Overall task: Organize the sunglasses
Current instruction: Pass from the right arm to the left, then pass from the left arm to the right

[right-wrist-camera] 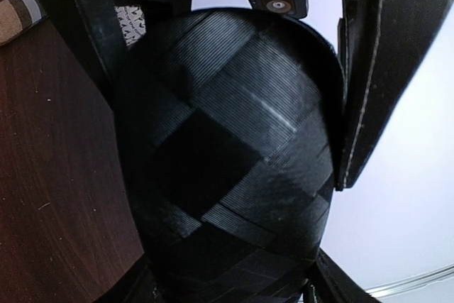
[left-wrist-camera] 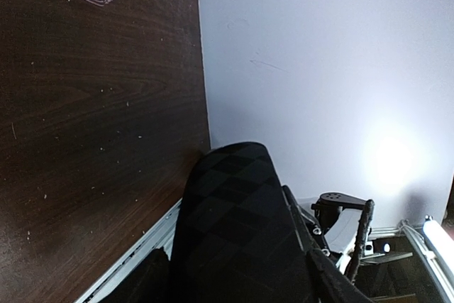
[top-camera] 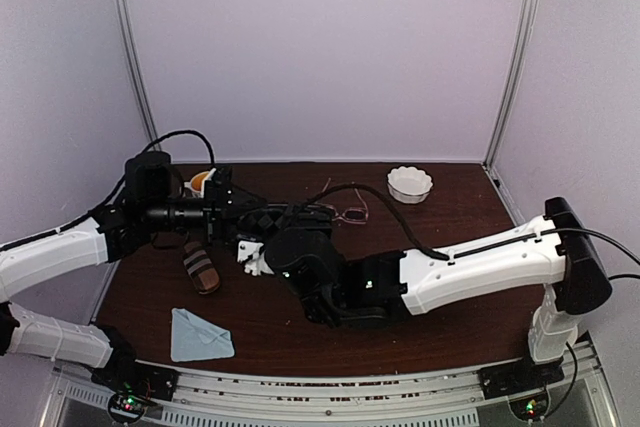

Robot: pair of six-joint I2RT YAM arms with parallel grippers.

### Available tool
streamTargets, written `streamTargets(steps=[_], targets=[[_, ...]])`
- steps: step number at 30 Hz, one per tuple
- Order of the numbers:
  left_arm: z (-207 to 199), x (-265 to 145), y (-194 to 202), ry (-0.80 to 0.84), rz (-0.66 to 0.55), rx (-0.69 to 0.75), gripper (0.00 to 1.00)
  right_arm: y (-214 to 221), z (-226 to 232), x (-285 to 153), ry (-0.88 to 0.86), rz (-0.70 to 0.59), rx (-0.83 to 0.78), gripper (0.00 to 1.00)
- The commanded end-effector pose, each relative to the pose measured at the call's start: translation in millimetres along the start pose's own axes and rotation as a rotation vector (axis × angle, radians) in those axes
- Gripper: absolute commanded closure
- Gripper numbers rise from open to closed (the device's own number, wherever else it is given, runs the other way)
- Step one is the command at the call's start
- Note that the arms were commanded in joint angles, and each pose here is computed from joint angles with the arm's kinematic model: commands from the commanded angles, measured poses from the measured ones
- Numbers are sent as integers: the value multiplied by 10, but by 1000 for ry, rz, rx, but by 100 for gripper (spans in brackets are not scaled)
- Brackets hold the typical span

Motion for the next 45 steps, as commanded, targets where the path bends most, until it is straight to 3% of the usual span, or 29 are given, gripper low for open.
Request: streamTargets(steps=[1,5,7,16,24,33,41,45], targets=[[60,51,-13,3,-3,2,44,-29,-164,-28,70,12,81,38],[71,63,-28,3,-7,18,49,9,-187,-44,74,18,110,9],[43,61,-49,12,-20,44,50,35,-209,-69,63,19,147,0],[-9,28,-136,-32,-81,174,54,281,-331,-337,-46,35,376,0],[-34,-92,-240,-102,-210,370,57,513,-662,-571,-257,21,824,0],[-19,-167,-202,-150,-295,534,60,935,-719,-483,-433,149,1140,0],[-48,-135,-124,-126,-367,628,64,1350,-1009,-410,-462,96,1852,0],[-180,-81,-128,-81,-395,651,65,1407,-941,-477,-506,15,2015,0]])
Point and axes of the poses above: each gripper's point midway between its finger pads, its own x axis out along the fingers, its own z axis along the line the jaws close on, y = z × x, the point moved 5 cm from there along -x, back along the fingers, and after that the axes turned 3 degrees about x, right-handed, at the moved point
